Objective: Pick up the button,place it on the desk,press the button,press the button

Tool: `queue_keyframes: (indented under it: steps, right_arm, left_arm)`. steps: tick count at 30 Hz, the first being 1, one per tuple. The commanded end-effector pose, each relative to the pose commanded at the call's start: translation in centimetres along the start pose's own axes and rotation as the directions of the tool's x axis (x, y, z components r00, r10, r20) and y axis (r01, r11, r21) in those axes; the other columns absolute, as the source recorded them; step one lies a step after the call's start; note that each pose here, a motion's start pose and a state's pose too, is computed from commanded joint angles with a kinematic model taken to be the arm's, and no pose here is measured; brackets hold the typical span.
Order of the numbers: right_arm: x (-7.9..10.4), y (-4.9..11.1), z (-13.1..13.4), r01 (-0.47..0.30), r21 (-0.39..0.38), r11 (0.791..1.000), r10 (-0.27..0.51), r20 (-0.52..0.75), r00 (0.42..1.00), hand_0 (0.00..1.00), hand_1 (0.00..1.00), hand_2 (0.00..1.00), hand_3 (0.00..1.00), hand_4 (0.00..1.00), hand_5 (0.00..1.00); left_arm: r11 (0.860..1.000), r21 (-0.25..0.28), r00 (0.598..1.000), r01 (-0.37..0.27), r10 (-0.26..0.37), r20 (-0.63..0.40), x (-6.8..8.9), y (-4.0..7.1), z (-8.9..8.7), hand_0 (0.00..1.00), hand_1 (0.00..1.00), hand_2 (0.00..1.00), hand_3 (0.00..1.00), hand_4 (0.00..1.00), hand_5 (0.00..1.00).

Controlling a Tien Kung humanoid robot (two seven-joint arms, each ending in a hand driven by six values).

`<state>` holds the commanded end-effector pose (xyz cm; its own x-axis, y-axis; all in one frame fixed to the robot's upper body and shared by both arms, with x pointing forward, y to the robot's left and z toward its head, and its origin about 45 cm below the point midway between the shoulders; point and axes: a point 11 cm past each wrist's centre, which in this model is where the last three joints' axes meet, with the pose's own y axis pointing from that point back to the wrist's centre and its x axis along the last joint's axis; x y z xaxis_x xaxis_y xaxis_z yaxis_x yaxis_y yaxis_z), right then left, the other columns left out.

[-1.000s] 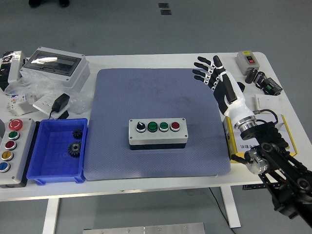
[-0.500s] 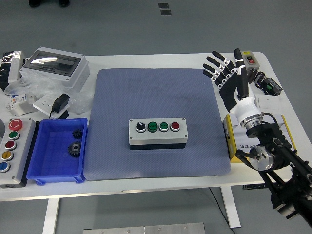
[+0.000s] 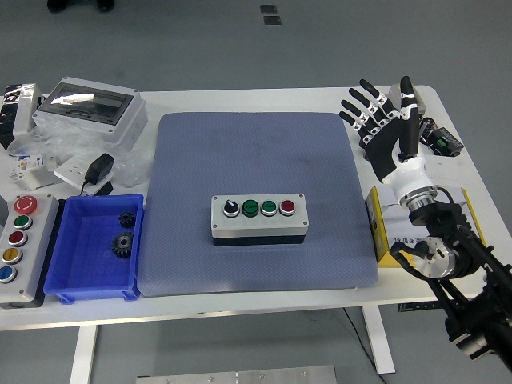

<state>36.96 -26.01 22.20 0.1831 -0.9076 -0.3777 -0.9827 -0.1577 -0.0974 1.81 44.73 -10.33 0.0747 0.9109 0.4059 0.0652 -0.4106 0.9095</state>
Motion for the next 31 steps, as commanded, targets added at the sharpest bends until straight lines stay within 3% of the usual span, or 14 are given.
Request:
queue_keyframes:
  steps: [13,31]
  right_arm:
    - [-0.5,0.1,-1.1,0.012,0.014,1.0,-0.01,-0.16,0.987,0.794,0.765,0.792,0.794,0.918,0.998]
    - [1.0,0.3,-1.3,-0.027,-0.009,1.0,0.025,-0.192,0.981,0.833,0.786,0.811,0.816,0.925,0.998]
  left_arm:
    - [1.0,-0.008,1.0,0.004,-0.004,-0.003,0.1,0.0,0.2,0.615,0.608,0.544,0.605,0.608,0.212]
    - [1.0,-0.017,1.0,0.007,-0.007,-0.024,0.3,0.1,0.6,0.616,0.609,0.544,0.606,0.612,0.213]
